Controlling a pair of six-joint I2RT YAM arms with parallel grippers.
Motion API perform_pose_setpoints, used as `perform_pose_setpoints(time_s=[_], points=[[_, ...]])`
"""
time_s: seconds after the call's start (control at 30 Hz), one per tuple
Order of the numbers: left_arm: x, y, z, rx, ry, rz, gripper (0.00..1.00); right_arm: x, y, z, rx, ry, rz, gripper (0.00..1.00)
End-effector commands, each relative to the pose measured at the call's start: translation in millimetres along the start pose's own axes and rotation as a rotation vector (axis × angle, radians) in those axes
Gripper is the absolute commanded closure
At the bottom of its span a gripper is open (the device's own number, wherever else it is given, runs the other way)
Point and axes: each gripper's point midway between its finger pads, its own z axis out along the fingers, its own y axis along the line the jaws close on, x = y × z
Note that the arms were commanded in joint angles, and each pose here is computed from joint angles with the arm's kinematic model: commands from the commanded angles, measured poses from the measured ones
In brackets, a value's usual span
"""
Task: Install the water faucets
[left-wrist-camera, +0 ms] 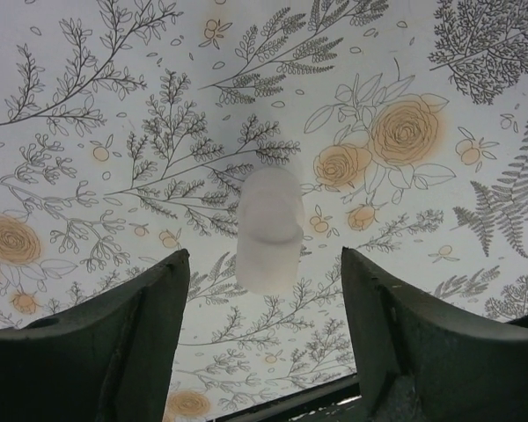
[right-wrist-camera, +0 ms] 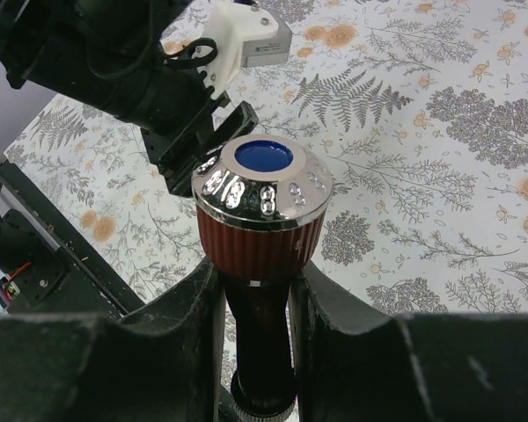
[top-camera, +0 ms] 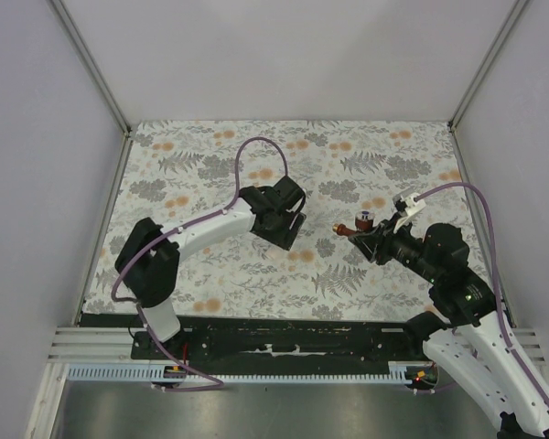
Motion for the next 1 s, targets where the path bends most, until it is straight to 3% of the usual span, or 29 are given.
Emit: perform_pose_setpoints(time_s=[0.0,0.4,0.97], points=[[-16,3,11,-0.019,-0.010,0.062,0.26,-14,-1,2,0.012,-0.054,-0.008,1.00],[0,4,40,0.001,0.128,0.047,0.43,-9,-8,4,0.038,-0.042,-0.017,1.00],[13,1,46,0.002,0.184,-0.018,0.40,-5,-11,5,0.048,-0.038,-0.018,1.00]])
